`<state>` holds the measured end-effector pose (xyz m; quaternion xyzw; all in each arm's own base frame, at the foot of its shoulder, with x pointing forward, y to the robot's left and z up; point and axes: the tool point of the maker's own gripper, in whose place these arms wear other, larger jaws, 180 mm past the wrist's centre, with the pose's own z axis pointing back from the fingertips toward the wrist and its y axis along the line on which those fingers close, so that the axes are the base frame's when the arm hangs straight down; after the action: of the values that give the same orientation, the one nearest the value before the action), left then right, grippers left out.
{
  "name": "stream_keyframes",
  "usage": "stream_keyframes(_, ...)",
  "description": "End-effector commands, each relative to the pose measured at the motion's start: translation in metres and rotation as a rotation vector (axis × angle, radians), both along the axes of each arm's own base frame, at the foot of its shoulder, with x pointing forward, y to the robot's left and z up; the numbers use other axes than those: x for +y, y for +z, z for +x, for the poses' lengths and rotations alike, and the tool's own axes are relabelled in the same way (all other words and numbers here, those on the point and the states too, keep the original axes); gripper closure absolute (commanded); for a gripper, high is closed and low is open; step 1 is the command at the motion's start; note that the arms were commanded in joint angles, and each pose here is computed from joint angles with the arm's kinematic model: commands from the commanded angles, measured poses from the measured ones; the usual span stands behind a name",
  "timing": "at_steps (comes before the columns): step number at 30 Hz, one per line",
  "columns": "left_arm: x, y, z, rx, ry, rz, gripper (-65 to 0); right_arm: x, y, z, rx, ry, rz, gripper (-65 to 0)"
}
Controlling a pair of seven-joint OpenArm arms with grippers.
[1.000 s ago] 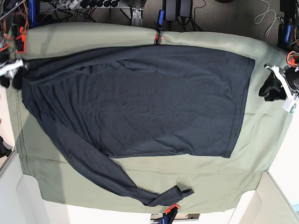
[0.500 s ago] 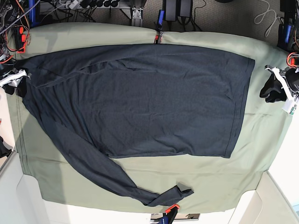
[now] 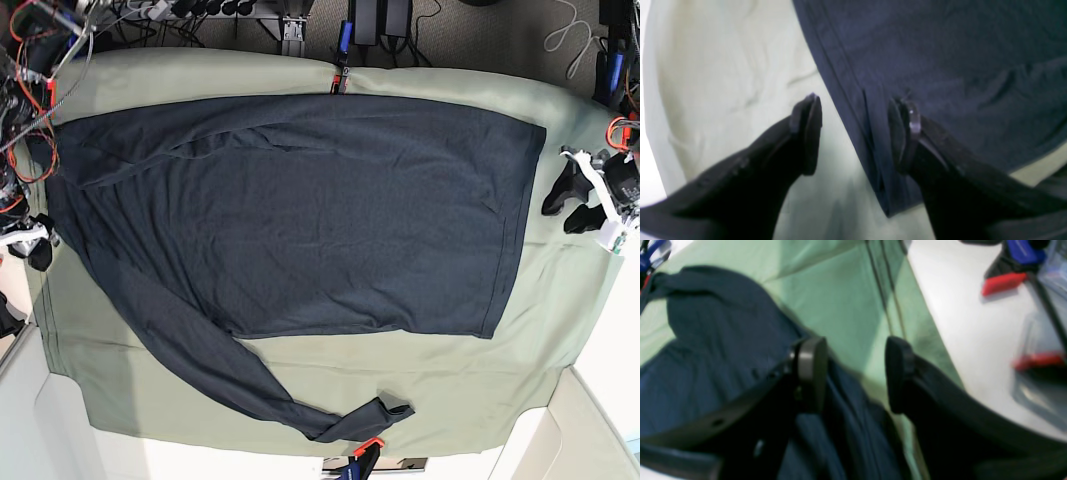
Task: Fold the T-shirt properly
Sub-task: 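Release the shirt and move both grippers to the shirt's side edges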
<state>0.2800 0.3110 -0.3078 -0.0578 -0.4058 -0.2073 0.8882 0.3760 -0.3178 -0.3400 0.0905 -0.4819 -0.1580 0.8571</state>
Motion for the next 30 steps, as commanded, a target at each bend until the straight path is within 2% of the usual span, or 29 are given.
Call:
stream_keyframes(1,0.001,0.016,0.016,-0.058,-0.01,0.005,-34.6,-0.008,0.023,0.018,-0.07,-0.011,-0.022,-28.5)
stream_keyframes(7,0.005,0.002,0.06,-0.054,0.032,-0.033,-34.6,0.014,-0.008,0.047,0.048,0.06,-0.052,-28.5)
stream_keyframes(13,0.021,0.003,0.117,-0.072,0.116,-0.088,-34.6,0.051,-0.044,0.048,0.155,0.179,-0.069,-28.5)
stream_keyframes(19,0.02,-0.023,0.162,-0.029,0.193,-0.142,-34.6,0.057,-0.047,0.047,0.173,0.204,-0.082,-28.5)
stream_keyframes(25,0.017,-0.056,0.183,0.001,0.319,-0.175,-34.5,0.057,-0.051,0.043,0.204,0.212,-0.079,-28.5)
stream_keyframes(30,-0.006,-0.073,0.185,0.035,0.299,-0.161,-34.5,0.058,-0.052,0.043,0.206,0.213,-0.077,-28.5)
